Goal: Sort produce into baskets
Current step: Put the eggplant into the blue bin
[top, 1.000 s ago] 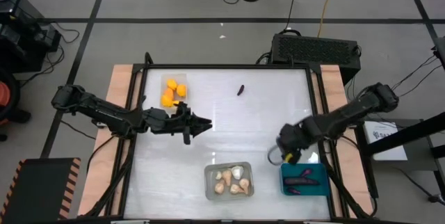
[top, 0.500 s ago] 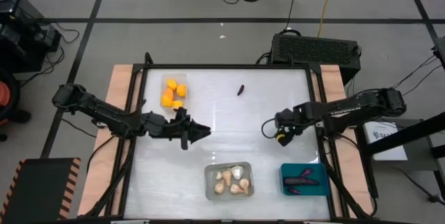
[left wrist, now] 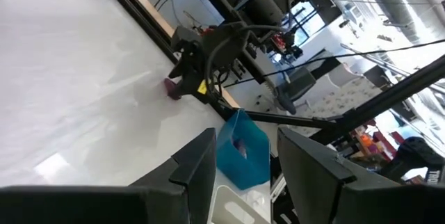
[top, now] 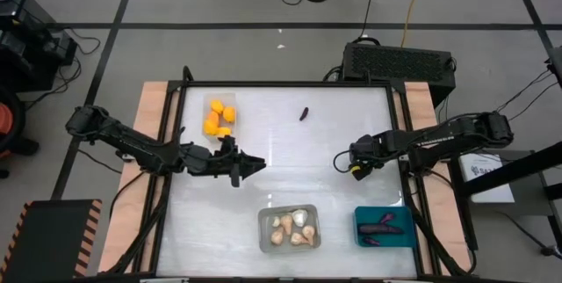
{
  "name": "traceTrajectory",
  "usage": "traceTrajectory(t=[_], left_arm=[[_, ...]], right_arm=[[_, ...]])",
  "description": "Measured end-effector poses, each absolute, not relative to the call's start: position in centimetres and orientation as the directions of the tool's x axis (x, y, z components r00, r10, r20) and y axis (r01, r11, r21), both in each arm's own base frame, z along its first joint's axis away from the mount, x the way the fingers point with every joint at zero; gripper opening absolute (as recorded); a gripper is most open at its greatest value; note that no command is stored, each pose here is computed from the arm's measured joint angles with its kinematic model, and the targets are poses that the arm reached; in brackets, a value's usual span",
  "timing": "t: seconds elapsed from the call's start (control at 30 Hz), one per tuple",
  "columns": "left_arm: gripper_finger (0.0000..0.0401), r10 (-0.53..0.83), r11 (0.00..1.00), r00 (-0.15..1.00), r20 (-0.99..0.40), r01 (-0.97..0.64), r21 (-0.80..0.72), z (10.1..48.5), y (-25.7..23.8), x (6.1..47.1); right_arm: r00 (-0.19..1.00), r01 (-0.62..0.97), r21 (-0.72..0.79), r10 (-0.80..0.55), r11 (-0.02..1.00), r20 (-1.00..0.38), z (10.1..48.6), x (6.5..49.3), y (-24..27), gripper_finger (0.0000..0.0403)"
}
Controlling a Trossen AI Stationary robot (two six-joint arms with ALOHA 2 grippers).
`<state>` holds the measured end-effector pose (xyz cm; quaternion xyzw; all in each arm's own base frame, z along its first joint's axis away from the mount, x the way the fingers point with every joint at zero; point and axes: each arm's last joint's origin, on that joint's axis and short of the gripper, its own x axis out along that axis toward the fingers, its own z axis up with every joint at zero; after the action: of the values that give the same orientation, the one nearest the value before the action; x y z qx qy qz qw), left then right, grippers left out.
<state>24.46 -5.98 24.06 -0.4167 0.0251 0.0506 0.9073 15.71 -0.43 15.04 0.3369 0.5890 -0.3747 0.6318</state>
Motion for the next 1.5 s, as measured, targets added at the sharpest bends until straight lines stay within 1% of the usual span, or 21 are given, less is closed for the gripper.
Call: traceTrajectory(t=[0.1, 0.23, 0.37, 0.5, 0.9, 1.13, 1.27, 1.4, 1.5], left_arm=[[0.016, 0.067, 0.634, 0.994, -0.088, -0.11, -0.765, 24.1, -6.1, 24.4], [0.016, 0.062, 0.634, 0.994, -0.09, -0.109, -0.766, 24.0, -6.3, 24.4], [0.016, 0.062, 0.636, 0.992, -0.107, -0.122, -0.762, 23.9, -6.3, 24.4], [0.016, 0.063, 0.637, 0.992, -0.11, -0.125, -0.76, 23.8, -6.3, 24.4], [0.016, 0.063, 0.64, 0.991, -0.117, -0.13, -0.758, 23.8, -6.3, 24.3], [0.016, 0.062, 0.645, 0.989, -0.138, -0.145, -0.75, 23.5, -6.3, 24.3], [0.016, 0.062, 0.647, 0.988, -0.144, -0.15, -0.747, 23.5, -6.3, 24.3], [0.016, 0.064, 0.653, 0.984, -0.168, -0.168, -0.739, 23.2, -6.3, 24.3], [0.016, 0.064, 0.657, 0.982, -0.18, -0.178, -0.733, 23.1, -6.3, 24.2]], right_arm=[[0.032, 0.881, -0.008, -0.075, 0.473, -0.997, 14.2, 15.4, -0.4, 0.0276], [0.035, 0.888, -0.003, -0.075, 0.461, -0.997, 14.1, 15.3, -0.4, 0.0275], [0.046, 0.883, 0.006, -0.073, 0.47, -0.996, 14.0, 15.4, -0.4, 0.0256], [0.059, 0.881, 0.026, -0.056, 0.472, -0.997, 14.0, 15.5, -0.3, 0.0218], [0.097, 0.862, 0.082, -0.004, 0.501, -0.995, 14.1, 16.0, 0.2, 0.0084], [0.148, 0.84, 0.152, 0.048, 0.52, -0.988, 15.0, 16.9, 0.8, 0.0025], [0.198, 0.82, 0.206, 0.074, 0.535, -0.978, 16.2, 17.8, 1.2, 0.0011], [0.268, 0.779, 0.272, 0.092, 0.565, -0.959, 18.2, 19.1, 2.1, 0.0011], [0.32, 0.74, 0.336, 0.135, 0.583, -0.938, 20.0, 20.0, 3.2, 0.0012]])
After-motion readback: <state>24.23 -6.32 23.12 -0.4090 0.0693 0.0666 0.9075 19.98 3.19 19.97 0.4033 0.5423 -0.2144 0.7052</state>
